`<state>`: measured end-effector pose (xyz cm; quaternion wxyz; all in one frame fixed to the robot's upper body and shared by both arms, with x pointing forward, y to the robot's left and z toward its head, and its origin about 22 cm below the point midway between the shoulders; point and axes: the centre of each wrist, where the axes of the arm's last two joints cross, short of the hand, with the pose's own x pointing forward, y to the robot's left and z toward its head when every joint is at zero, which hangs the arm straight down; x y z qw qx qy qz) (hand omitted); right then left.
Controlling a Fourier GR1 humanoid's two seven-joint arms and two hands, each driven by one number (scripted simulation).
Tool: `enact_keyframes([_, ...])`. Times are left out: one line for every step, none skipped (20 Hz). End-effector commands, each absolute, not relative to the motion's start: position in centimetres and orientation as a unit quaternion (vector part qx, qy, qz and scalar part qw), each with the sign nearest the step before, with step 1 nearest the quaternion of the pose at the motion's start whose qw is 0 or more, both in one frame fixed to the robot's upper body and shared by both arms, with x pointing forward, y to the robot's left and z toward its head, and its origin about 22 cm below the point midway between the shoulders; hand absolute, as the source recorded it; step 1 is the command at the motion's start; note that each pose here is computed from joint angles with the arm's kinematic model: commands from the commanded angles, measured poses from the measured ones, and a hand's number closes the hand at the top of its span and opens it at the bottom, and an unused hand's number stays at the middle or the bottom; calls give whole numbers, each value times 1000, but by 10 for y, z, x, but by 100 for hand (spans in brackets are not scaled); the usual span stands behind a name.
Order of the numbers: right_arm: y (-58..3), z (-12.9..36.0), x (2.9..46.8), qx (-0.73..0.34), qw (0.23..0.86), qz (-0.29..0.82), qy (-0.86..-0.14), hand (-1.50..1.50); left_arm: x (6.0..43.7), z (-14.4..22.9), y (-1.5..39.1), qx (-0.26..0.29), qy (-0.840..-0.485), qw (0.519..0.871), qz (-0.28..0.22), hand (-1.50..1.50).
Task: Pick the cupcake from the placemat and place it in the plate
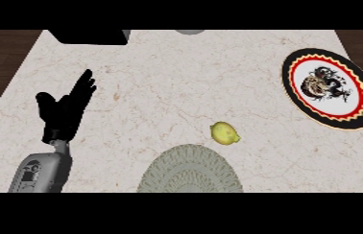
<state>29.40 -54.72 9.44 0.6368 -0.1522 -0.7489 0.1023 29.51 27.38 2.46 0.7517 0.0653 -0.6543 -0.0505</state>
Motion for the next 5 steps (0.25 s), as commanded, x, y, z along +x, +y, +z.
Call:
enact_keyframes([-558, 93, 280, -102, 619, 114, -770, -150, 291, 25, 269, 67, -653, 753, -51, 0])
enact_keyframes([-566, 96, 271, -111, 621, 116, -767, -150, 290, 24, 284, 61, -657, 750, -50, 0])
enact_keyframes([-558, 82, 273, -114, 623, 113, -765, -150, 289, 25, 272, 62, -654, 753, -53, 0])
enact_keyframes([-564, 86, 269, -110, 624, 117, -765, -150, 292, 25, 268, 58, -653, 753, -52, 0])
enact_keyframes([-565, 91, 269, -117, 627, 126, -760, -150, 290, 31, 280, 63, -653, 753, -53, 0])
